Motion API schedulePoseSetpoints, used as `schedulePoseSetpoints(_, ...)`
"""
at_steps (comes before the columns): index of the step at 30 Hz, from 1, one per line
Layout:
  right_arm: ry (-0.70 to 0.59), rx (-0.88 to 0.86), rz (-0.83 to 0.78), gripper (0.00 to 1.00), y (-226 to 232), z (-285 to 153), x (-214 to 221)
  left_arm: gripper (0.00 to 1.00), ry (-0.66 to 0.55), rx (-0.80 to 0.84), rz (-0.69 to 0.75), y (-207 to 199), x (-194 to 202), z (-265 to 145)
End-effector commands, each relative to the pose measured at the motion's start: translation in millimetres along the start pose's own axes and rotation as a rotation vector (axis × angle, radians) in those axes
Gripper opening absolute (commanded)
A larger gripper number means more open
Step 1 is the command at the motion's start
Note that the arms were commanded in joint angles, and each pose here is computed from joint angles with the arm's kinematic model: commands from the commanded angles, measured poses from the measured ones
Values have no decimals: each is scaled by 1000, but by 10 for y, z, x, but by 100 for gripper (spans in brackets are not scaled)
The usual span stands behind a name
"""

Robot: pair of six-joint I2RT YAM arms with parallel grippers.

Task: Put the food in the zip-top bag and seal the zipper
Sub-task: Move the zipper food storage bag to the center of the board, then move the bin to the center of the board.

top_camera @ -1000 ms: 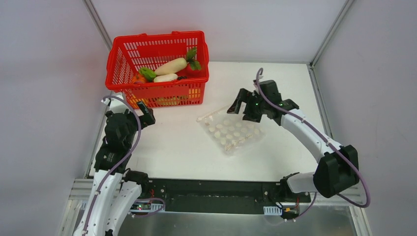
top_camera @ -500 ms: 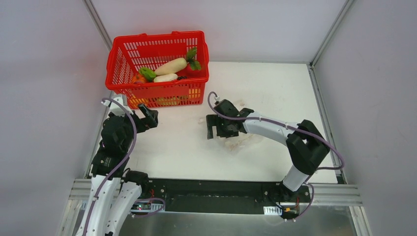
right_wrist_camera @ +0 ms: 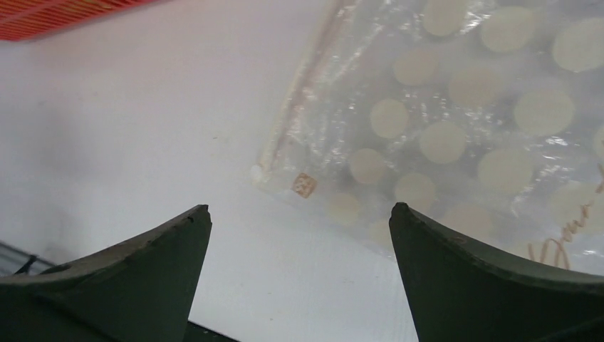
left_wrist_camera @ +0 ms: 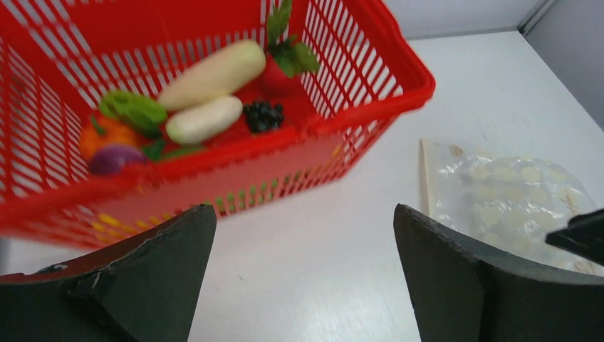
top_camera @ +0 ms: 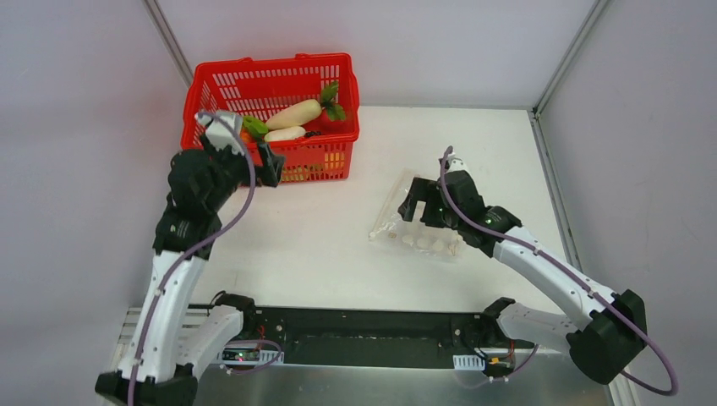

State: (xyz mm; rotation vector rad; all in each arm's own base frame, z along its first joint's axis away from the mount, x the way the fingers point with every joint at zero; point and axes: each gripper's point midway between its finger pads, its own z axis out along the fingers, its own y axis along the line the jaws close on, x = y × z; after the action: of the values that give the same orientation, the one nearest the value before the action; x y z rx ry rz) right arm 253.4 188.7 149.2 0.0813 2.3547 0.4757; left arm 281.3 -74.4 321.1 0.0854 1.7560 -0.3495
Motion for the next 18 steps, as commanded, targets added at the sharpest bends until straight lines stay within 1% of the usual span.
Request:
schedulePoseSetpoints(1,-3,-190,62,100,391,-103,-63,100,-32,38,275,-6,-579,343)
schedulePoseSetpoints(3,51,-233,82,100,470,-129,38,100,43,40,302,96,-546,624)
schedulePoseSetpoints(4,63,-236,94,100,470,-132,69,100,71,88,310,70,-535,721)
schedulePoseSetpoints(6,81,-250,110,100,474,-143,130,100,178,141,314,93,-391,919)
schedulePoseSetpoints(8,91,-267,114,100,476,-164,181,100,284,196,318,98,-235,1044)
schedulePoseSetpoints(10,104,-270,113,100,464,-178,222,100,342,246,293,86,-131,1142)
schedulePoseSetpoints(13,118,-271,109,100,451,-204,261,100,442,315,244,43,83,1161)
schedulePoseSetpoints(15,124,-267,107,100,435,-212,281,100,503,365,229,-17,209,1074)
schedulePoseSetpoints(18,128,-258,105,100,401,-195,315,100,556,404,228,-50,390,943)
